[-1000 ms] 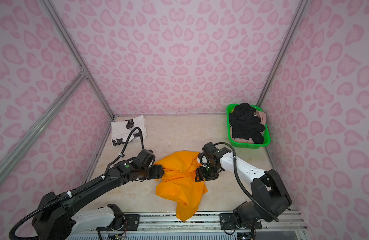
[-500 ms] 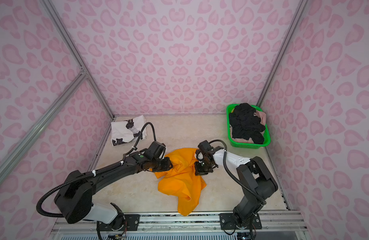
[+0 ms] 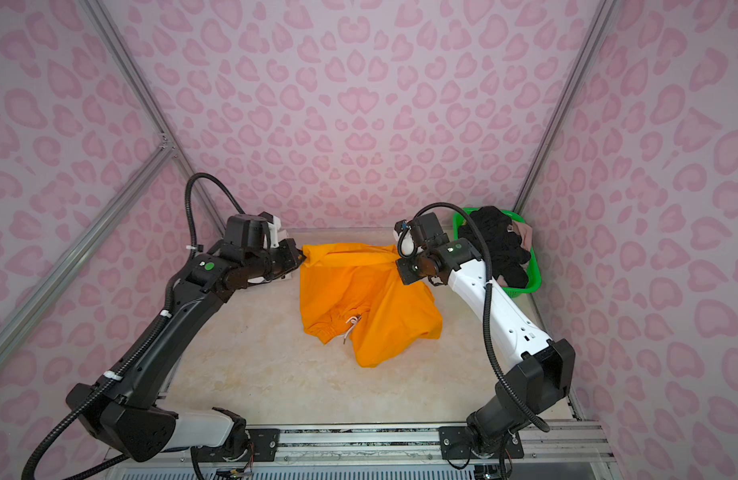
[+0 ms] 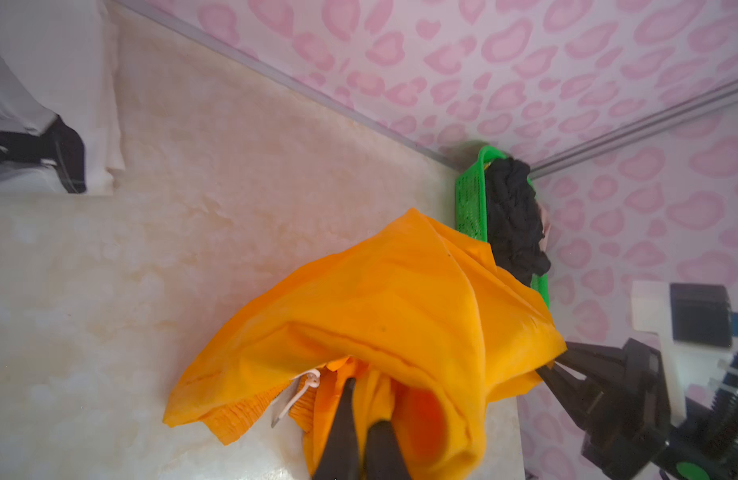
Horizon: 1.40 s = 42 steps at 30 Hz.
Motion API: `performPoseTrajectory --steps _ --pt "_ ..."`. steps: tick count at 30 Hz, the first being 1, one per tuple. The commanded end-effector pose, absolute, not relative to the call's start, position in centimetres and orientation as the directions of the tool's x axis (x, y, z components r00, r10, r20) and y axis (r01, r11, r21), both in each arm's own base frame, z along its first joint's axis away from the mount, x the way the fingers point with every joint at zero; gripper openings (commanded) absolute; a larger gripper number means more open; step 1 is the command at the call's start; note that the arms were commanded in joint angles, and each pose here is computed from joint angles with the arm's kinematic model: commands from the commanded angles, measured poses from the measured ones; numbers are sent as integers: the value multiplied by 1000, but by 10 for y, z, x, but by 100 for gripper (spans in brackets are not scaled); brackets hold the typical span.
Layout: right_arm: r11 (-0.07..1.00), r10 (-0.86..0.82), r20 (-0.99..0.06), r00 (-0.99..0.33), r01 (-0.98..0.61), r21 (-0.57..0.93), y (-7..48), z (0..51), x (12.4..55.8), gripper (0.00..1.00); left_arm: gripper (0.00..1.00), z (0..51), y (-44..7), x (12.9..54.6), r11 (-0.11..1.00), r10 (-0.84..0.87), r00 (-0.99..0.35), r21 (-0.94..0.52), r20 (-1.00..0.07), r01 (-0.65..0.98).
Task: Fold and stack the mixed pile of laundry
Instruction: 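Lift the orange garment with both grippers and shake it out away from the robot, then lay the orange garment down and open both grippers, drawing them back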
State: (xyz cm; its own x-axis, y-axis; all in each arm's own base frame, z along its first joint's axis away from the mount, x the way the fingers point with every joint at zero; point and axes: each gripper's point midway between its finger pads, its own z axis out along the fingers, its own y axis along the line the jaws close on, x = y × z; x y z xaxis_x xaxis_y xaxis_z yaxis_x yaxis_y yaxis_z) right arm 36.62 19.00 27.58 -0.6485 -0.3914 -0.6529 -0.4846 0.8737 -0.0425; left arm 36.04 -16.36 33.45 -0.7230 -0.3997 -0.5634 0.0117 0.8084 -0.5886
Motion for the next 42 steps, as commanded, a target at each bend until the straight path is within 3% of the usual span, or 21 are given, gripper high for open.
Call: performPoseTrajectory --steps 1,6,13,18,21,25,30,31,32,33,34,36,39,42 --pt "876 -468 -638 -612 -418 -241 154 301 371 0 2 363 -137 358 826 -410 -688 -564 -598 -1" --pt "837 -475 -717 -510 -514 -188 172 347 356 0 2 411 -126 358 823 -409 -644 -566 -647 46" --pt "628 -568 -741 -358 -771 -109 216 370 277 0 2 465 -120 344 799 -447 -561 -593 -697 101" --pt "538 -574 -753 -322 -842 -50 226 369 232 0 2 493 -125 345 777 -458 -526 -610 -717 155" --pt "582 -560 -754 -343 -810 -64 222 356 239 0 2 484 -133 376 785 -443 -539 -601 -716 153" --pt "681 -533 -731 -426 -729 -71 220 326 273 0 2 446 -168 446 753 -404 -614 -628 -678 197" --pt "787 -461 -626 -629 -615 38 222 245 310 0 3 341 -214 542 766 -325 -730 -620 -601 169" --pt "810 -445 -589 -674 -583 55 218 225 316 0 9 317 -221 558 778 -313 -745 -609 -590 156" --pt "832 -434 -542 -719 -551 63 212 204 319 0 25 295 -225 570 792 -307 -754 -595 -580 135" --pt "856 -422 -497 -758 -514 57 204 188 321 0 34 280 -226 577 801 -307 -760 -586 -573 118" --pt "872 -418 -435 -797 -486 52 195 171 320 3 48 264 -230 583 808 -302 -771 -580 -561 105" --pt "887 -423 -334 -842 -460 35 183 147 315 13 64 249 -227 583 833 -286 -781 -547 -555 84" --pt "888 -443 -275 -853 -460 -6 171 137 306 32 75 246 -209 566 895 -227 -781 -440 -582 68" --pt "886 -440 -288 -851 -464 19 170 146 296 47 77 258 -180 537 942 -194 -775 -336 -601 25"
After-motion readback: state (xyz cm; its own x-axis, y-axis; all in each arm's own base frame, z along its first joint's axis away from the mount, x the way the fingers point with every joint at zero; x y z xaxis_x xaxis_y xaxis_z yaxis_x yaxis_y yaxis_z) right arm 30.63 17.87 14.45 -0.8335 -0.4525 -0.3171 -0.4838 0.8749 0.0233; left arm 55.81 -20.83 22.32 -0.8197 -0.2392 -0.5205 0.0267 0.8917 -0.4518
